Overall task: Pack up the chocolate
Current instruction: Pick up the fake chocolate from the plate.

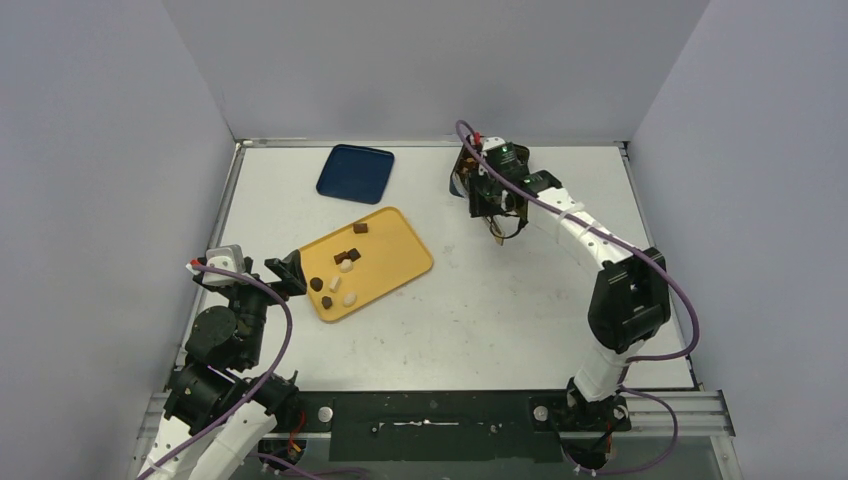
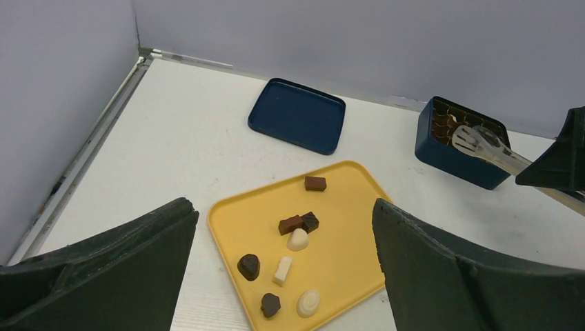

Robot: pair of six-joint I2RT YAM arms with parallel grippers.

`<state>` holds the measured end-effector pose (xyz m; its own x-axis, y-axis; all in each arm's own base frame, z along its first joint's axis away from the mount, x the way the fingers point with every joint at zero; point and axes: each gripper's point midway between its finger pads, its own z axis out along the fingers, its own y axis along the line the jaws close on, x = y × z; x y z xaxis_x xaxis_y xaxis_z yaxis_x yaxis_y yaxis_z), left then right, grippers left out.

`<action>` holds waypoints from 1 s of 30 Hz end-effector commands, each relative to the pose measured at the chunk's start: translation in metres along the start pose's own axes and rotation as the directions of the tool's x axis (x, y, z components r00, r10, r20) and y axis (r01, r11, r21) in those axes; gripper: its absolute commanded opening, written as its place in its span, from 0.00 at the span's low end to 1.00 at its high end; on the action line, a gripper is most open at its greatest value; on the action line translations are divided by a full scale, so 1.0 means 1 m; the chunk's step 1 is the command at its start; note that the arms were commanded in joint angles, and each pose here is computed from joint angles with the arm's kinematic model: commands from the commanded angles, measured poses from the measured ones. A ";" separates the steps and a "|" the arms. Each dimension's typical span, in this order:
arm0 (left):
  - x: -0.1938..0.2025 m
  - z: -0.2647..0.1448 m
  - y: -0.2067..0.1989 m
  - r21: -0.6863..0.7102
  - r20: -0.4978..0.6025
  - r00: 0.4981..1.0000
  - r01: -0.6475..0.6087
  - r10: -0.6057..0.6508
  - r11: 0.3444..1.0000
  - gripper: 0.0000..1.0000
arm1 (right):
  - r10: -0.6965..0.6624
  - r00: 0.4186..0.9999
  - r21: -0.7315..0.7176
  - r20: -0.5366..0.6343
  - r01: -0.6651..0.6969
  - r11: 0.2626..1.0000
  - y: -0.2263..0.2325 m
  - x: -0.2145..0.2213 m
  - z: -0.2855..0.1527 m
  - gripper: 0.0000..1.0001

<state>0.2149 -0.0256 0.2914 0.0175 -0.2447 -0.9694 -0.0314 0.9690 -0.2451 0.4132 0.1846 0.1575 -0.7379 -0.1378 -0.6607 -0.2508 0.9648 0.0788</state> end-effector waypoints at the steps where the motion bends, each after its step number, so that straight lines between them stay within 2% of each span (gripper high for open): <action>1: -0.011 0.001 -0.002 0.004 0.034 0.999 0.011 -0.011 1.000 0.97 | -0.069 0.991 -0.131 0.116 0.084 0.988 0.055 -0.022 -0.009 0.39; 11: -0.013 0.000 0.000 -0.004 0.041 0.999 0.014 -0.014 1.000 0.97 | -0.245 0.962 -0.240 0.124 0.268 0.933 0.144 0.005 0.009 0.40; 15: -0.014 -0.001 0.001 -0.006 0.045 0.999 0.016 -0.015 1.000 0.97 | -0.289 0.948 -0.261 0.137 0.315 0.912 0.161 0.014 0.015 0.40; 30: -0.013 0.000 0.001 -0.006 0.041 0.999 0.013 -0.013 1.000 0.97 | -0.342 0.932 -0.364 0.120 0.362 0.858 0.197 0.029 0.041 0.43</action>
<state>0.2149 -0.0248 0.2915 0.0189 -0.2448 -0.9694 -0.0354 0.9688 -0.2453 0.3552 0.3529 0.0946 -0.5995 -0.4616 -0.6539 -0.6692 0.7372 0.0932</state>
